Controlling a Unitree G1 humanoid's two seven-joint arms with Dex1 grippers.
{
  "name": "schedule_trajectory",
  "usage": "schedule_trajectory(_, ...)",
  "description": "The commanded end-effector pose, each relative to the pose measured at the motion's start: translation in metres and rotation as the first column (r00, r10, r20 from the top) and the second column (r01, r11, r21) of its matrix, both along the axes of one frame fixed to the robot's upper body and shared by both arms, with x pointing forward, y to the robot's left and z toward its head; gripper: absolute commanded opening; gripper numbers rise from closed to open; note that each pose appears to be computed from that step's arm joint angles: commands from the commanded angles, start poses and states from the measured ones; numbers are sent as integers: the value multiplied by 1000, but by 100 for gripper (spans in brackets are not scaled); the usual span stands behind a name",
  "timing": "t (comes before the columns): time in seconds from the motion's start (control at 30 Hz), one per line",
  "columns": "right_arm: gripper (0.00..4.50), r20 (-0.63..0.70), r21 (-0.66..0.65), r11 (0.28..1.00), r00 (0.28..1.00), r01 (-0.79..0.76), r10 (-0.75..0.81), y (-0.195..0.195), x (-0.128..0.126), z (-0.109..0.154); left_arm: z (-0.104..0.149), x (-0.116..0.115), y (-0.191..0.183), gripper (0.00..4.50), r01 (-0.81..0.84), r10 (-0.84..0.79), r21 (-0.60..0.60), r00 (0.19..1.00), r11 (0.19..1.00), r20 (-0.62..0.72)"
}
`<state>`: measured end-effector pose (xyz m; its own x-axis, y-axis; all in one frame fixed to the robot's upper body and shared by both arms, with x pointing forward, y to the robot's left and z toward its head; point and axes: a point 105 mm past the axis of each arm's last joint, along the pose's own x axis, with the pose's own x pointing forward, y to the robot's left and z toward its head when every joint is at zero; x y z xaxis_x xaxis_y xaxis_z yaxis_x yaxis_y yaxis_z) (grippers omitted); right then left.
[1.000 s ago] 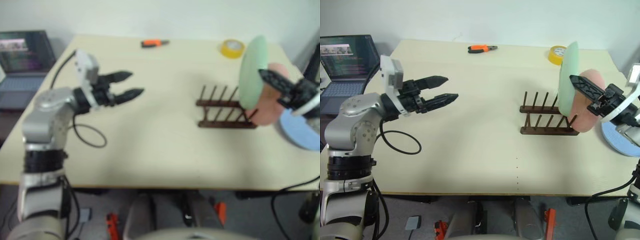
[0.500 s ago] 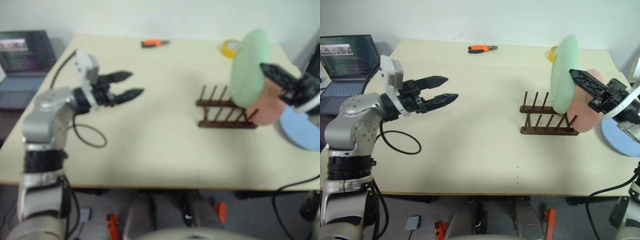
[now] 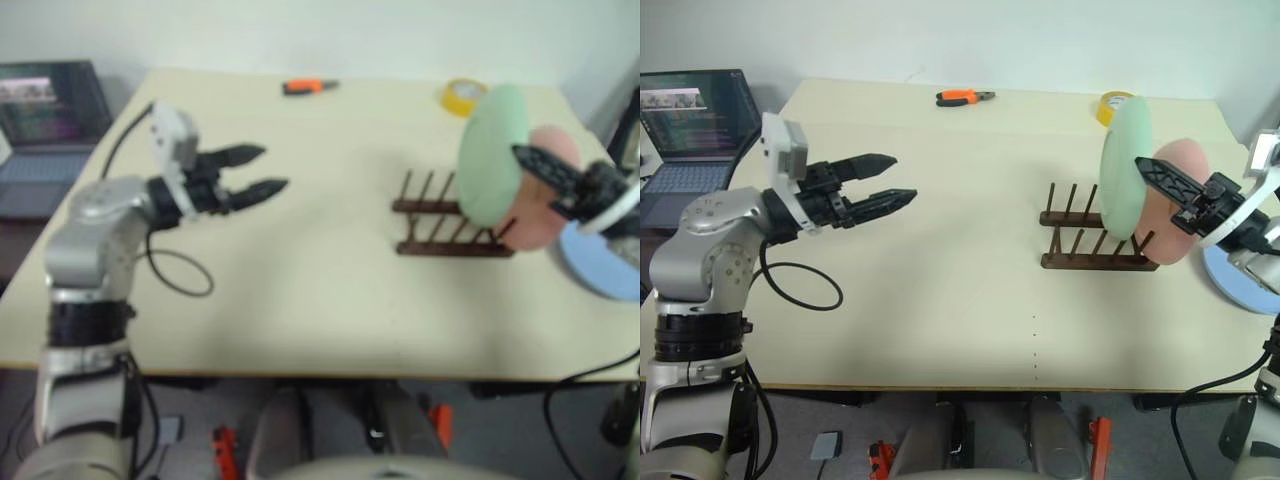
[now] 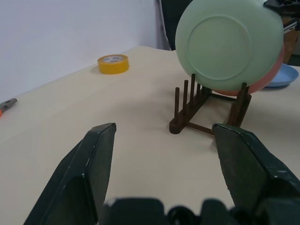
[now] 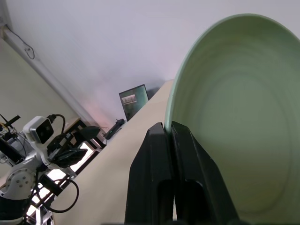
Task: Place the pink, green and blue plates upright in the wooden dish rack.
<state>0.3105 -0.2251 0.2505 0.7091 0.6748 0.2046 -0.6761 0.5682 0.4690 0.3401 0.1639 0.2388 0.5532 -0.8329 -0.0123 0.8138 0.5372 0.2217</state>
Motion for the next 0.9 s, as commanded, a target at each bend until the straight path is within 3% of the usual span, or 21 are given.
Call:
schedule_trajectory(0.03,0,28,-21,999,999,35,-35,-8,0,6,10,-5,-4,359,14,-15,15,999,1000,44)
schedule_trajectory(0.13,0,15,-30,999,999,42,-42,-9,2,3,10,-5,-5,359,16,-17,18,999,1000,46)
schedule_trajectory(0.23,64,17,-32,999,999,42,-41,-9,2,3,11,-4,-6,364,18,-19,22,999,1000,47)
schedule_trajectory(0.43,268,43,-73,996,998,54,-51,-9,0,5,10,-4,-9,364,24,-25,26,999,999,48)
schedule_trajectory(0.57,407,128,-241,961,986,139,-110,-14,-1,7,10,-3,-10,364,28,-29,28,998,999,47)
schedule_trajectory(0.77,407,260,-442,863,956,245,-138,-24,-10,22,10,0,-14,364,42,-43,29,998,999,46)
schedule_trajectory(0.9,407,316,-508,814,940,281,-128,-29,-17,32,9,2,-19,364,57,-58,30,997,998,44)
